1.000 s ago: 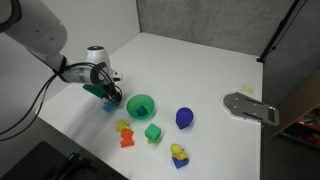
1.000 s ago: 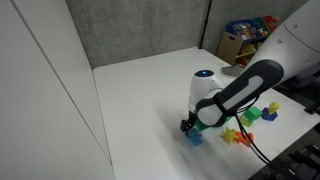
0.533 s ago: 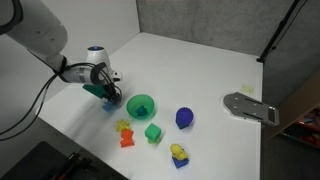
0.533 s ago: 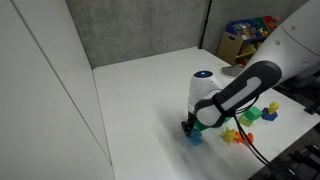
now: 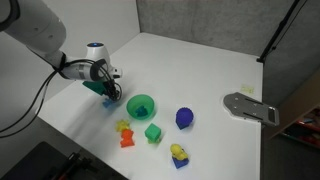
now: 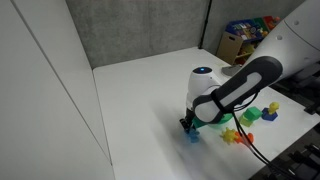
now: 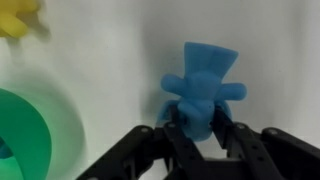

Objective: Put the blue and yellow animal toys into the bowl

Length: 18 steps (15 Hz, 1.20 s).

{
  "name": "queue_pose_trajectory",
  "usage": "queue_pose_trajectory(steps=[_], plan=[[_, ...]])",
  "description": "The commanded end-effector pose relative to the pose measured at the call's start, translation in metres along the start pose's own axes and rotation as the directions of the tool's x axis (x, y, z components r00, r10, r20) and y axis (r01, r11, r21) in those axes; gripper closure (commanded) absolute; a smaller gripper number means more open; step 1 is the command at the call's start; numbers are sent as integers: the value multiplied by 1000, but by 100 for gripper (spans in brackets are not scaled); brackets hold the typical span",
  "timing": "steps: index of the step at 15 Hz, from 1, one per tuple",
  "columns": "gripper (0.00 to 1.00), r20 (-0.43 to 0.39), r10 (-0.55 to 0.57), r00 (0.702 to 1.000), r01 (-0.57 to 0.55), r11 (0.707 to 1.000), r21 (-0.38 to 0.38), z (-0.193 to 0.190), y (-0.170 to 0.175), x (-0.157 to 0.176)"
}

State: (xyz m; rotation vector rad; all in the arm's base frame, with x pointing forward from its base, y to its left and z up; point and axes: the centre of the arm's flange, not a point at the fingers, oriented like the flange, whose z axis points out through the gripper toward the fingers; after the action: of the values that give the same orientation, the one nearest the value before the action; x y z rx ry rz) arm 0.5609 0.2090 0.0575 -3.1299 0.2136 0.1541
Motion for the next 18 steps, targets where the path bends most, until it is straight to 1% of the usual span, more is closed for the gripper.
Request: queue_pose_trajectory(steps=[1, 5, 7, 11, 13, 15, 18], plan=[[89, -11, 13, 1000, -12, 999, 33, -34, 0, 3], [89, -70, 33, 997, -28, 998, 64, -80, 8, 13], [89, -104, 55, 993, -46, 995, 83, -107, 19, 20], [89, -155, 129, 980, -112, 987, 114, -148, 57, 34], [89, -171, 175, 970, -156, 980, 121, -159, 83, 41], [89, -176, 218, 960, -198, 972, 122, -162, 111, 48], [89, -174, 271, 947, -254, 960, 118, -154, 147, 57]])
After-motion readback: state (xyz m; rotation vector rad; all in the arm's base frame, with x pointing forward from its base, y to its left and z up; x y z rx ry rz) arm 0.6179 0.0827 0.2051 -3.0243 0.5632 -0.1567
